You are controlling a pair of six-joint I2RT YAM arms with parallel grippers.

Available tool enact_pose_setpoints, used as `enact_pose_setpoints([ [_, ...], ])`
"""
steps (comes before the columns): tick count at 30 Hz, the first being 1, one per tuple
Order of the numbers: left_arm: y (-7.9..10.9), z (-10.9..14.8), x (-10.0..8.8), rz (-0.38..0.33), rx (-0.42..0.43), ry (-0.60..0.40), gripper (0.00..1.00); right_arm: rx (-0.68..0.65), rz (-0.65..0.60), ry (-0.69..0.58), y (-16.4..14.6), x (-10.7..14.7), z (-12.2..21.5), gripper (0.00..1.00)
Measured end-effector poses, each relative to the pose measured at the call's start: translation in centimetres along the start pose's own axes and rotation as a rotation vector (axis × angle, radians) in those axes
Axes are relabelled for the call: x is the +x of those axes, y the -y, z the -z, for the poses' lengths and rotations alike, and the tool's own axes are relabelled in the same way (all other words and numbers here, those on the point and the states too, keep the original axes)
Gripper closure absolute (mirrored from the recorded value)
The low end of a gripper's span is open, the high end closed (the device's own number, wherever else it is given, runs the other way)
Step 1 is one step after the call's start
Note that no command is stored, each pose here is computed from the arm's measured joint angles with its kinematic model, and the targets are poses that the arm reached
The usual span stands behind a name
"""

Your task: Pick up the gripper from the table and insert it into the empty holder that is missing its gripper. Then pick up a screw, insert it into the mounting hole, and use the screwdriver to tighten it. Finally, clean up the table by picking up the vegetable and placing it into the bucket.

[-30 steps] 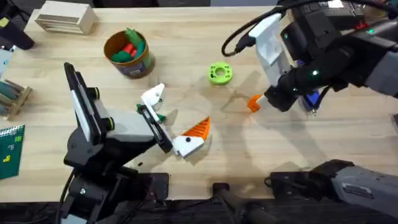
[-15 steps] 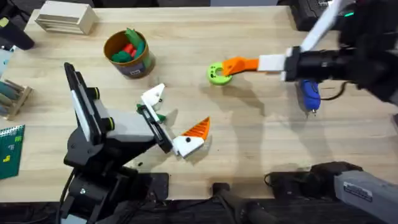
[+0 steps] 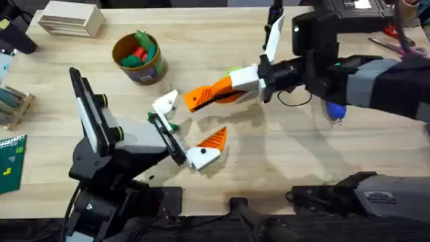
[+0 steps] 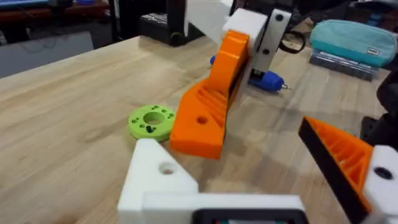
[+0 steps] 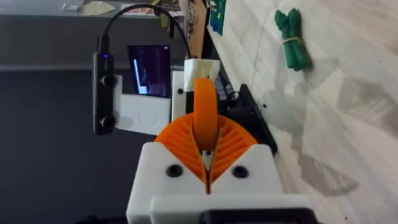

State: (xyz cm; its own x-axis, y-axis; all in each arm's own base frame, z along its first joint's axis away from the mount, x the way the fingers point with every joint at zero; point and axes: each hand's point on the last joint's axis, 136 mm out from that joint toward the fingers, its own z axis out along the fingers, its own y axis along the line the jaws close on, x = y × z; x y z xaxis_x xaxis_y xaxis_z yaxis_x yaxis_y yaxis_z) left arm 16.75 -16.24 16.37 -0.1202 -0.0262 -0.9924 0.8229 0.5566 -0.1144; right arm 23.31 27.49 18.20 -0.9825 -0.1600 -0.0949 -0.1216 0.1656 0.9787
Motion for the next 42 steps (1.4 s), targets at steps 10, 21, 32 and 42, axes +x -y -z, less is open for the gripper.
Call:
enact_pose_setpoints([
  [10,0.0,0.0,0.0,0.000,0.000,0.000,0.014,-0.014,-0.034,-0.044,-0.6,0.8,-1.5,0.985],
  [21,-0.4,0.0,0.0,0.001,-0.024,0.002,0.014,-0.037,-0.037,-0.053,0.0,-0.1,-3.5,0.986],
  [32,-1.2,0.1,-0.1,0.016,-0.064,0.006,0.014,-0.047,-0.106,-0.107,0.2,-1.7,-6.7,0.987],
  [42,-2.0,0.2,-0.2,0.017,-0.113,0.010,0.013,-0.049,-0.112,-0.118,0.1,-2.9,-7.8,0.987],
])
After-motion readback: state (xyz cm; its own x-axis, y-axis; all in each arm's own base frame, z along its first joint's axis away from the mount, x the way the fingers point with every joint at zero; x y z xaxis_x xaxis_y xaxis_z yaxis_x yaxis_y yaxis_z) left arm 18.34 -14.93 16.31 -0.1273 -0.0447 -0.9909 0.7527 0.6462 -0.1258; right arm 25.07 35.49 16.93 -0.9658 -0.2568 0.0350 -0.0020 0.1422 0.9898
